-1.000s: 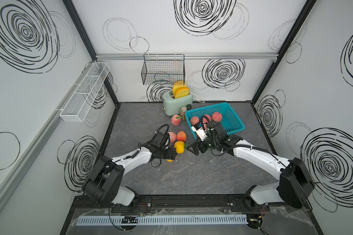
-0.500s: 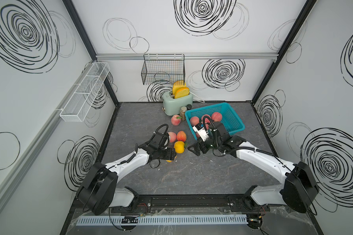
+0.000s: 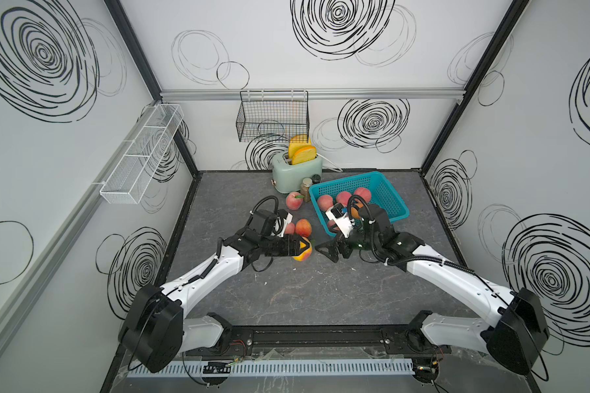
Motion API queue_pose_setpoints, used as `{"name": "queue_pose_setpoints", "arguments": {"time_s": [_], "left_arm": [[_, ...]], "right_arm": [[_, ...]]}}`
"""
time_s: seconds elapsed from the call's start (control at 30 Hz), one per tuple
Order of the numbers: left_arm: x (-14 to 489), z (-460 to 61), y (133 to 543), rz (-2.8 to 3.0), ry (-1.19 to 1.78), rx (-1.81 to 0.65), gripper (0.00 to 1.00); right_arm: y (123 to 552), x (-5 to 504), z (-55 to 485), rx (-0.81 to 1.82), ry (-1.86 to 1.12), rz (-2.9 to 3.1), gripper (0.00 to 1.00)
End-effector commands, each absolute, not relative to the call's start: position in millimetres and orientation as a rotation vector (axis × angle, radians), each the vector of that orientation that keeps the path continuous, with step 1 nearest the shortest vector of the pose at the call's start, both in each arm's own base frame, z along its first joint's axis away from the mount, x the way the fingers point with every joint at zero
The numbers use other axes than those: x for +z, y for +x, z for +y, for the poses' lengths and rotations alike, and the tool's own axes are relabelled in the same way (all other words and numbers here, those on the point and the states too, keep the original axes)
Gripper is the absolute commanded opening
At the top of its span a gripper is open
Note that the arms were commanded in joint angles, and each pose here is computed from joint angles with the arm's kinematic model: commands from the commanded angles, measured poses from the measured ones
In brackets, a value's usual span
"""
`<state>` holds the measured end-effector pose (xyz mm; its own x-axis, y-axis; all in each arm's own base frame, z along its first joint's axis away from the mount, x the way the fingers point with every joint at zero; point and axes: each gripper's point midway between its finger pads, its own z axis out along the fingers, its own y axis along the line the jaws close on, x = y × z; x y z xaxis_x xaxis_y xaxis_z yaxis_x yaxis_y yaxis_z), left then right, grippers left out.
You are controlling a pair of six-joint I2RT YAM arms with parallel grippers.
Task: Put the peaches into the basket
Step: Pick up the peach from the center of the board.
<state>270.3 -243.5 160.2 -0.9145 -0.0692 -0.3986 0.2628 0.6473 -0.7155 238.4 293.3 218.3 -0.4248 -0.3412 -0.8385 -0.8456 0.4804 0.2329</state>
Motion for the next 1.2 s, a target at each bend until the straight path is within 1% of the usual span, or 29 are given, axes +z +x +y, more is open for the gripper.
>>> {"name": "queue_pose_setpoints", "arguments": {"time_s": [0.0, 0.1, 0.23, 0.4, 0.83, 1.17], "left_arm": [[197, -260, 281, 2.340, 0.127, -1.422, 0.79], [198, -261, 286, 2.312, 0.085, -1.498, 0.79], [201, -263, 287, 2.299, 0.091, -1.521, 0.79], [205, -264, 286, 2.291, 0.099, -1.541, 0.79], [211, -273, 280, 2.274, 0.135, -1.591, 0.78], [214, -282, 273, 2.267, 0.166, -1.624, 0.78]], "right_arm": [[234, 225, 297, 0.863, -1.030, 1.899, 1.00], [239, 218, 298, 0.834, -1.036, 1.920, 1.00], [247, 214, 299, 0.805, -1.029, 1.929, 1.00], [253, 215, 308, 0.828, -1.027, 1.920, 1.00], [255, 224, 322, 0.890, -1.021, 1.871, 1.00], [254, 220, 331, 0.922, -1.042, 1.871, 1.00]]}}
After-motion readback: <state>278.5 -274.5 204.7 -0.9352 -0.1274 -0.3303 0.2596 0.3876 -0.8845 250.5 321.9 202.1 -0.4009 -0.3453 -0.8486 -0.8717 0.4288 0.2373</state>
